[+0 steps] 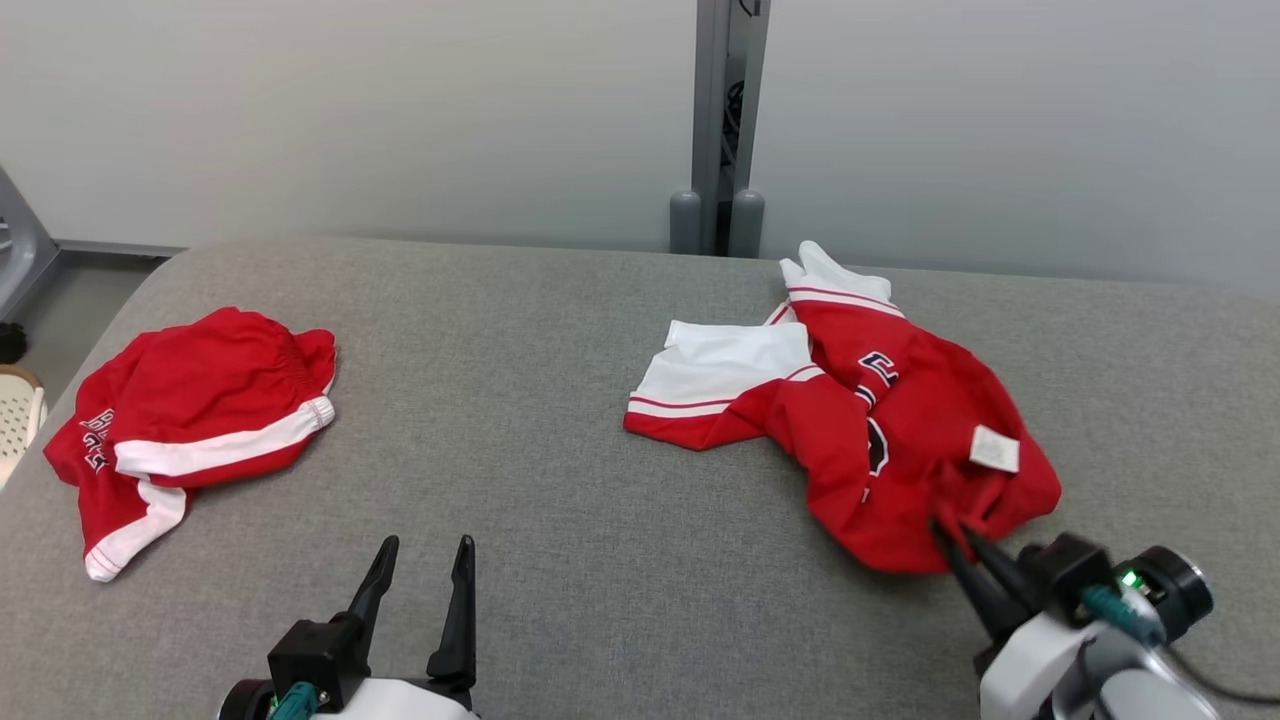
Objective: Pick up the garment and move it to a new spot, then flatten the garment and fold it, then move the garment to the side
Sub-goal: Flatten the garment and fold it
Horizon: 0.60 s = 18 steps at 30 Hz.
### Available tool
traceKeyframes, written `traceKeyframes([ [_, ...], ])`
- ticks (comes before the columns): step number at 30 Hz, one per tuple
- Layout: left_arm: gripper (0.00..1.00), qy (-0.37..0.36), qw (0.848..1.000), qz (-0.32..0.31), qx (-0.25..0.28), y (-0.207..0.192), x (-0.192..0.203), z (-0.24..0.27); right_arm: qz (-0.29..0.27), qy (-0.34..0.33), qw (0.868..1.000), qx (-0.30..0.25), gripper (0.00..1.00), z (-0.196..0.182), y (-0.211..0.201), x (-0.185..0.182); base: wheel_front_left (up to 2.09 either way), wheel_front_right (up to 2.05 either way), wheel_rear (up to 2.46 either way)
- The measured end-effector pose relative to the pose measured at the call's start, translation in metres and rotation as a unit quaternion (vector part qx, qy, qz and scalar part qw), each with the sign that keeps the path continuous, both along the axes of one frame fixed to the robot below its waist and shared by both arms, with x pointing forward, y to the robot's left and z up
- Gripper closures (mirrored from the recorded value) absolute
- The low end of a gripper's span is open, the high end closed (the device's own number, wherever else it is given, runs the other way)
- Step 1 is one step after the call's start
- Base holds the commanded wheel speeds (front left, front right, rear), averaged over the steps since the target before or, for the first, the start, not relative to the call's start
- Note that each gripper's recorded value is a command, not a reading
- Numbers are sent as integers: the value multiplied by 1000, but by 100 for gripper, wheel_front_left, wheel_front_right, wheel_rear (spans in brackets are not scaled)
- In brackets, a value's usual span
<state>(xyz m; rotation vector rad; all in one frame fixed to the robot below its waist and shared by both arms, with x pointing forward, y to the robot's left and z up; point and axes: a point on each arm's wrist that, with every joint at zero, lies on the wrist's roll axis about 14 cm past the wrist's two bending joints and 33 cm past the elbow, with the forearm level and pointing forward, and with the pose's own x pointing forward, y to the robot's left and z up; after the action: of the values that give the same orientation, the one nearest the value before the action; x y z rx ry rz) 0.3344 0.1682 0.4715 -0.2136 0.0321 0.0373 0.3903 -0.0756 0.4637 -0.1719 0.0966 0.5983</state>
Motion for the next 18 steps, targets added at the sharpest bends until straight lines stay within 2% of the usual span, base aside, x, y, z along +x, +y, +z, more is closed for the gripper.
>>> traceKeyframes([
  [3,0,-2,1000,-3,-4,-3,-1,1,58,-2,996,-62,100,-15,6,-24,0,0,0],
  [4,0,-2,1000,-3,-4,-3,-1,1,58,-2,996,-62,100,-15,6,-24,0,0,0],
  [6,0,-2,1000,-6,-5,-5,-2,1,86,4,992,-97,100,-26,3,-38,0,0,0],
  [13,0,-13,1000,-9,-8,-7,-3,8,187,31,961,-204,100,-64,-12,-86,0,0,0],
  [15,0,-15,1000,-10,-8,-8,-3,9,196,43,954,-223,100,-72,-22,-93,0,0,0],
  [18,0,-17,1000,-7,-10,-7,-3,11,187,56,952,-237,100,-76,-37,-91,0,0,0],
])
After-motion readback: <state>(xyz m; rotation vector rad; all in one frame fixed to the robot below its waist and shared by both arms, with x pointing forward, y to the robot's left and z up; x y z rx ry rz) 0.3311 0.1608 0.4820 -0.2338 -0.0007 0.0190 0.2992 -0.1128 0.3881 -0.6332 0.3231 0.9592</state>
